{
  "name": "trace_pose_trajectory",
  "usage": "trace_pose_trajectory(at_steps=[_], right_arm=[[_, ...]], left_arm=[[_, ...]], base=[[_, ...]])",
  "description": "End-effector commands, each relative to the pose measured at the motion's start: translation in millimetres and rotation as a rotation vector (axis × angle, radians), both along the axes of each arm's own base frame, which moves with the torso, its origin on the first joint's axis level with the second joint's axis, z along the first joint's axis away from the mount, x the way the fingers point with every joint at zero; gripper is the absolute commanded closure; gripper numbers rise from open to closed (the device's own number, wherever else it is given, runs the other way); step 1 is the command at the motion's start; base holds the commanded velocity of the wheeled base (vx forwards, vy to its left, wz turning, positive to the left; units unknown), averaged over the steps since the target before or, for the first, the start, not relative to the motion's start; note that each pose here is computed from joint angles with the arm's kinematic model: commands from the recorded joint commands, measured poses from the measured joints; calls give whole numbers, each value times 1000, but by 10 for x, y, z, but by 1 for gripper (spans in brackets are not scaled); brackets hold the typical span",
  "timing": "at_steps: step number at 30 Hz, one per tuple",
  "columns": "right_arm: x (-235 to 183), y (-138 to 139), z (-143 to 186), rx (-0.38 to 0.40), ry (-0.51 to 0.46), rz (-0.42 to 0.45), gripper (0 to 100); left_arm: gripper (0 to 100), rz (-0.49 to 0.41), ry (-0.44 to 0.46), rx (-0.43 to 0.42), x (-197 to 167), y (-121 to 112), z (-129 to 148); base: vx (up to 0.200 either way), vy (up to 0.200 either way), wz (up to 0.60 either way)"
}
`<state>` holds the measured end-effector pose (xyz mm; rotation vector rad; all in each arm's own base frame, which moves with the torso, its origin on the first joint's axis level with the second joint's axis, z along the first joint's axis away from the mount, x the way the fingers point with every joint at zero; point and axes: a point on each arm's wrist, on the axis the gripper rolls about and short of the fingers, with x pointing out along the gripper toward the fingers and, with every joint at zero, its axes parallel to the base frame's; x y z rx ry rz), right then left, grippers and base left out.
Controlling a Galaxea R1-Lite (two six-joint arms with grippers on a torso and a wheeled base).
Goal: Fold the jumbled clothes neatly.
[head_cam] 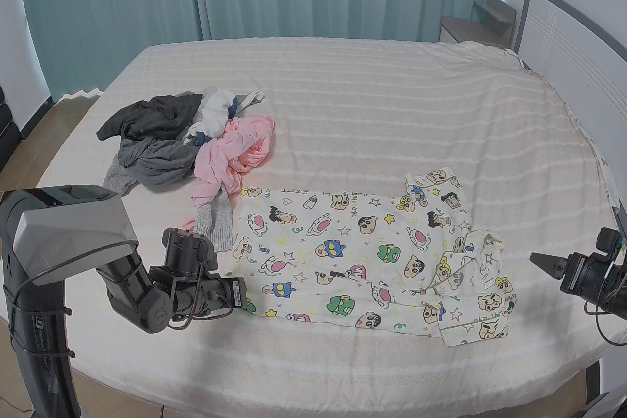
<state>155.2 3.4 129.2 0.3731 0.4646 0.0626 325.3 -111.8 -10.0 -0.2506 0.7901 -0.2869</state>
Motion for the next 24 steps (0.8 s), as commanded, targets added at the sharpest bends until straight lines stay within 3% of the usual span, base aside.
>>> trace_pose_trajectory(at_steps=[1, 24], right_arm=[[4, 1, -6, 1, 5, 2, 0], [14, -2, -29, -2, 16, 2, 0]], left_arm=[[100, 2, 11, 3, -94, 32, -29], [100, 1, 84, 21, -334, 121, -84]], base=[[0, 0, 0], [0, 0, 0]])
